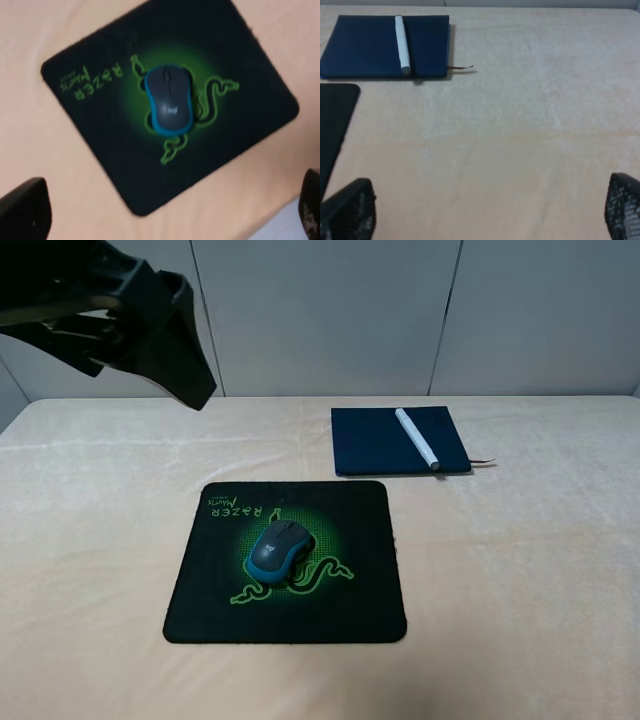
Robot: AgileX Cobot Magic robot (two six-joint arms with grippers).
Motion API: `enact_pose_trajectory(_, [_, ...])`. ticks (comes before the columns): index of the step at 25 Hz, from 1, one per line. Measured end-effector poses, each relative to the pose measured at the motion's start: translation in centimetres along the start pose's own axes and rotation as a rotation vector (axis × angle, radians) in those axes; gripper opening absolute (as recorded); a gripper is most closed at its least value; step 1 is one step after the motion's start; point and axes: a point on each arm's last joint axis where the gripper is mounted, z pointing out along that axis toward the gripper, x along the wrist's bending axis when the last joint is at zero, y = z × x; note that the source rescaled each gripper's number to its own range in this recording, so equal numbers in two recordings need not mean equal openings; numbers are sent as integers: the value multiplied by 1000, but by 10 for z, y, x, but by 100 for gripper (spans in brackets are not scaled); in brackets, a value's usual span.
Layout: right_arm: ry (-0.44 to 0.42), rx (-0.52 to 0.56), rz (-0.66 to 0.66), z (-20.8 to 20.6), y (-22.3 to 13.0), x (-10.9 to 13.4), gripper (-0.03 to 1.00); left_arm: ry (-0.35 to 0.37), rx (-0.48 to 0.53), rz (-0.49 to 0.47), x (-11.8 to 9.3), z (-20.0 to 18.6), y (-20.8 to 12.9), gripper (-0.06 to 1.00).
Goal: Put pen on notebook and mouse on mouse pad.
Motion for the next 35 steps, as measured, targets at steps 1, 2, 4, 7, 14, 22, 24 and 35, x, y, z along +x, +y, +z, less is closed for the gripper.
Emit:
enact_pose_trajectory(1, [0,0,0,0,0,0,100,0,-3,4,1,-5,-3,100])
enact_pose_trajectory(2, [0,0,0,0,0,0,100,0,-4,9,2,-11,-7,100])
enact_pose_trajectory(4, [0,0,0,0,0,0,100,-3,-21,21,3,-22,-14,100])
enact_pose_trajectory(7, [0,0,0,0,0,0,100,-10,-63,36,7,-37,-31,100])
enact_pose_trajectory(14, [0,0,0,0,0,0,100,-14,-79,38,20,-43,-101,100])
enact_pose_trajectory(22, [0,0,0,0,0,0,100,-39,-133,36,33,-33,-182,100])
enact_pose_trajectory(24, [0,0,0,0,0,0,100,-43,-162,35,36,-32,-196,100])
enact_pose_trajectory(35, [0,0,0,0,0,0,100,164,-290,-183,52,4,-243,100])
